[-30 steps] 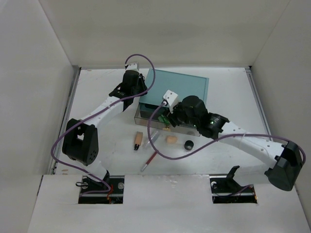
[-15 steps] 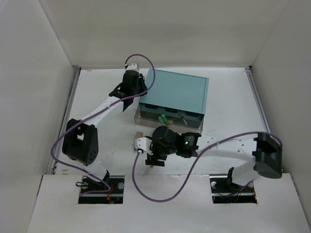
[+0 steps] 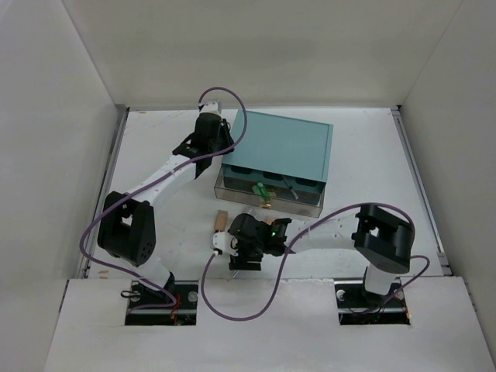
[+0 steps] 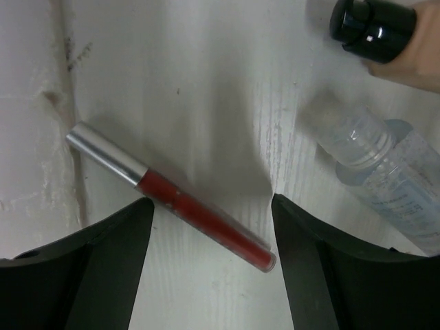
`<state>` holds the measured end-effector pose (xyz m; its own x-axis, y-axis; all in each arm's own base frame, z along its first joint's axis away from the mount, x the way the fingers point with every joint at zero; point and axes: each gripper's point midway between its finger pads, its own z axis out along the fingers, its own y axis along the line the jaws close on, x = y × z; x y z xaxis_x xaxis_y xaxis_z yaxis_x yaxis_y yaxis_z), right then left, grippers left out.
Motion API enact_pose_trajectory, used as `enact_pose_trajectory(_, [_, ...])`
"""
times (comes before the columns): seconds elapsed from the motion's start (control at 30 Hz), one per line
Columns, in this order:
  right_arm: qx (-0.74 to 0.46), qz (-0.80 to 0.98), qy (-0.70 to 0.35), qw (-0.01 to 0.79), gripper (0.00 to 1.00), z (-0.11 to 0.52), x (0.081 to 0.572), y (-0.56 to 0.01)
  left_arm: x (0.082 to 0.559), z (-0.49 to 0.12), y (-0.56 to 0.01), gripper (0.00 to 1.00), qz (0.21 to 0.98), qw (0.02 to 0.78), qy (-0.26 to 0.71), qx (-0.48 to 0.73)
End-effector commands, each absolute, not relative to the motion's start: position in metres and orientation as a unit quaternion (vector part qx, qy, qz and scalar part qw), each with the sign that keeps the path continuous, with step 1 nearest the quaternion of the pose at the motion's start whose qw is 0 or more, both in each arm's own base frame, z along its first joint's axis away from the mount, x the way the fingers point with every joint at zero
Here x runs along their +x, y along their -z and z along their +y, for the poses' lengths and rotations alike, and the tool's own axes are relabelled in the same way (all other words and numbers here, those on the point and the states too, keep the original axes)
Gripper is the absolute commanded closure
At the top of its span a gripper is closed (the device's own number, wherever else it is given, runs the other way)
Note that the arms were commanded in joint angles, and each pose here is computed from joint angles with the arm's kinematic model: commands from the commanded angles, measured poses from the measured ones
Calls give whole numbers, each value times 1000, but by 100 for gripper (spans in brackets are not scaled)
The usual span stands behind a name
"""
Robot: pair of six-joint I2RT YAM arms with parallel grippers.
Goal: Organize the makeup
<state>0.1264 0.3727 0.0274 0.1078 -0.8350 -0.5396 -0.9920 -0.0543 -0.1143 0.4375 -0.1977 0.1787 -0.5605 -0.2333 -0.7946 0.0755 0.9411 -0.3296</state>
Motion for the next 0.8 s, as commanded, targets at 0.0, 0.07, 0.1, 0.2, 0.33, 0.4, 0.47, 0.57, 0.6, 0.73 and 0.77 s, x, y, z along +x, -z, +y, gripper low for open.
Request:
enact_pose_trajectory(0.0, [-703, 639, -140, 279, 26, 385, 141, -19, 405, -181, -130, 76, 913, 389, 119, -29])
enact_pose_trajectory(0.07, [-706, 636, -132, 281, 35, 384, 138, -11, 404, -181, -128, 76, 914, 388, 118, -29])
enact_pose_trajectory(0.1, [-708, 636, -131, 280, 41, 384, 135, -9, 404, -181, -128, 76, 914, 388, 118, -29])
enact_pose_trajectory(0.2, [-702, 636, -135, 289, 77, 385, 132, -17, 405, -180, -127, 76, 914, 387, 118, -31])
enact_pose_trajectory(0.33, [-672, 634, -155, 349, 93, 394, 139, -66, 406, -179, -130, 76, 912, 390, 119, -33])
enact_pose_trajectory(0.4, [-652, 627, -178, 387, 97, 398, 139, -104, 405, -179, -131, 76, 912, 391, 119, -33])
enact_pose_trajectory(0.47, [-630, 619, -192, 427, 98, 398, 145, -141, 405, -178, -131, 76, 912, 392, 118, -34])
enact_pose_trajectory(0.57, [-580, 607, -207, 502, 100, 389, 162, -207, 404, -178, -129, 76, 912, 391, 118, -35])
enact_pose_trajectory(0.6, [-563, 603, -207, 526, 100, 384, 170, -226, 404, -178, -128, 76, 913, 390, 117, -36])
enact_pose_trajectory(0.73, [-500, 615, -185, 581, 100, 357, 212, -269, 405, -178, -127, 76, 912, 390, 118, -38])
enact_pose_trajectory(0.77, [-482, 623, -176, 590, 100, 350, 227, -273, 405, -179, -126, 76, 913, 390, 119, -37])
